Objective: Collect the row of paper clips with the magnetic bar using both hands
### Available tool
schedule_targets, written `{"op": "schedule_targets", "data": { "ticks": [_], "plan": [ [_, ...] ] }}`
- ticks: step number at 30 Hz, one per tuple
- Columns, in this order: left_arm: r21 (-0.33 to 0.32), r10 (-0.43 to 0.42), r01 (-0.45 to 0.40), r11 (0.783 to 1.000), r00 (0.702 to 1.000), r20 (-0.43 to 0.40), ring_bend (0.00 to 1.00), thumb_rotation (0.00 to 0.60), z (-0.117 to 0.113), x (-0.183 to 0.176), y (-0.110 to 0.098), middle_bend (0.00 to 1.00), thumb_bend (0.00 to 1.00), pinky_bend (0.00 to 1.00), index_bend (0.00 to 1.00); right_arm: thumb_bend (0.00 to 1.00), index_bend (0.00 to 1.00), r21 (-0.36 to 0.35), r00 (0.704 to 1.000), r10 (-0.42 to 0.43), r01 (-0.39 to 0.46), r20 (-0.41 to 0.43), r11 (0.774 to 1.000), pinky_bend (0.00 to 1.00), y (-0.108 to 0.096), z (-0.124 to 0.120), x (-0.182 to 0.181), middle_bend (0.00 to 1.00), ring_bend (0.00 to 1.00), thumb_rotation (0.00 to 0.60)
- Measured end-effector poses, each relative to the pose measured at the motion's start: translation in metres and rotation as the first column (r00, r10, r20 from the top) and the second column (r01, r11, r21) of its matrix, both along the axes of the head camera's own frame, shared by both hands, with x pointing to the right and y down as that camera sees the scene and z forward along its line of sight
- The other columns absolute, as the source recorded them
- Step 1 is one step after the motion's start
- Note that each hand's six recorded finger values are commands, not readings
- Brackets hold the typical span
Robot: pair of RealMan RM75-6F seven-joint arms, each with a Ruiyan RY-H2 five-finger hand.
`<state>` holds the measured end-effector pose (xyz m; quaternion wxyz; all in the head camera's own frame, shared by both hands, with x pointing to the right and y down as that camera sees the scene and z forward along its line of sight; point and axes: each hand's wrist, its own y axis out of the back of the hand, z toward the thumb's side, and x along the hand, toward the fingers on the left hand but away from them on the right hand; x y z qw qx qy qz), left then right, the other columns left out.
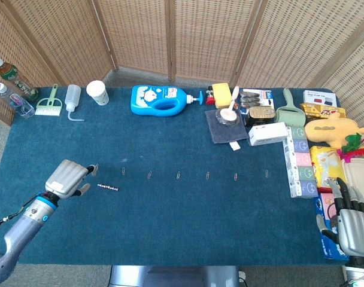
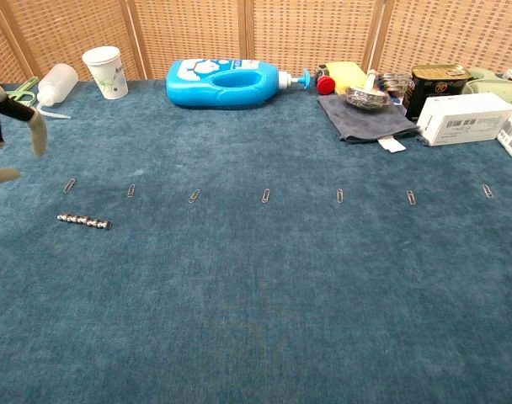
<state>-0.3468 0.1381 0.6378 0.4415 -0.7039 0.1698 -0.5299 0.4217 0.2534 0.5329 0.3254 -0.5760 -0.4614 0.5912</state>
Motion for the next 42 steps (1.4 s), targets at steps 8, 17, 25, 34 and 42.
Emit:
{"op": "schedule_targets", "data": {
  "ticks": [8, 17, 25, 34, 42],
  "plan": [
    [-0.027, -0.027, 0.027, 0.999, 1.000, 0.003, 1.00, 0.600, 0.020, 0.000, 0.004, 1.00, 0.32, 1.00, 0.43, 0.39, 0.01, -0.006, 1.000, 0.003, -0.003, -0.005, 1.000, 0.07, -0.001, 0.001, 0.001, 0.04, 0.00, 0.600],
    [-0.061, -0.068, 0.068, 0.996, 0.998, 0.000, 1.00, 0.600, 0.042, 0.000, 0.011, 1.00, 0.32, 1.00, 0.43, 0.39, 0.01, -0.019, 1.000, 0.015, -0.015, -0.007, 1.000, 0.08, -0.001, 0.006, 0.004, 0.04, 0.00, 0.600],
    [-0.069, -0.060, 0.061, 0.996, 0.998, 0.006, 1.00, 0.600, 0.061, 0.007, 0.012, 1.00, 0.32, 1.00, 0.45, 0.39, 0.01, -0.016, 0.999, 0.032, -0.032, -0.015, 0.999, 0.09, 0.001, 0.004, 0.009, 0.05, 0.00, 0.600],
    [-0.078, -0.049, 0.050, 0.996, 0.999, 0.009, 1.00, 0.600, 0.074, 0.014, 0.017, 1.00, 0.32, 1.00, 0.47, 0.39, 0.01, -0.013, 0.999, 0.046, -0.047, -0.021, 0.999, 0.09, 0.004, 0.003, 0.014, 0.05, 0.00, 0.600],
    [-0.090, -0.065, 0.066, 0.994, 0.998, 0.012, 1.00, 0.600, 0.081, 0.014, 0.020, 1.00, 0.32, 1.00, 0.47, 0.39, 0.01, -0.018, 0.998, 0.054, -0.054, -0.023, 0.998, 0.09, 0.006, 0.003, 0.016, 0.05, 0.00, 0.600]
  ]
}}
